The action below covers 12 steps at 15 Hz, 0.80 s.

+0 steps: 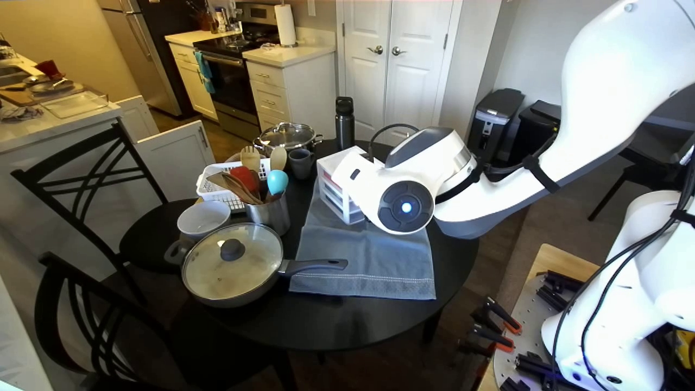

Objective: Open the drawer

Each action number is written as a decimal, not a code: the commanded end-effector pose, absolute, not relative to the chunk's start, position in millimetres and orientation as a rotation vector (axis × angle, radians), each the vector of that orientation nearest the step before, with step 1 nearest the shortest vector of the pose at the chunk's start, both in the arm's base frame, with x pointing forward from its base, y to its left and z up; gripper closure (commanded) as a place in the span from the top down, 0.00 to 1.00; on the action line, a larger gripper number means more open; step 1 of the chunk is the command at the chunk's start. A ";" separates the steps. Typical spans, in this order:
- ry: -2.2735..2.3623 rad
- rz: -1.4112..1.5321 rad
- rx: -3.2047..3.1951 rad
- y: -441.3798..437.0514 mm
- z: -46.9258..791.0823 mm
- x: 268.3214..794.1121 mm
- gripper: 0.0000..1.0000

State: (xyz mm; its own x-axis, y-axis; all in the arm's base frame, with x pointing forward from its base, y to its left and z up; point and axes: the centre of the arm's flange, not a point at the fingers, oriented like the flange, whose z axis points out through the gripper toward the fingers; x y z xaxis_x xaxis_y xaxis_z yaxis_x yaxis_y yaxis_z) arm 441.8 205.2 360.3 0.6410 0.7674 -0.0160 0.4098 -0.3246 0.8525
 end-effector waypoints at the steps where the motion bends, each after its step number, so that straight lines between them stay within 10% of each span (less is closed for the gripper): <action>1: 0.921 0.548 1.922 210.6 322.6 428.9 1.00; 12: 1.029 0.611 1.476 165.3 228.1 460.0 1.00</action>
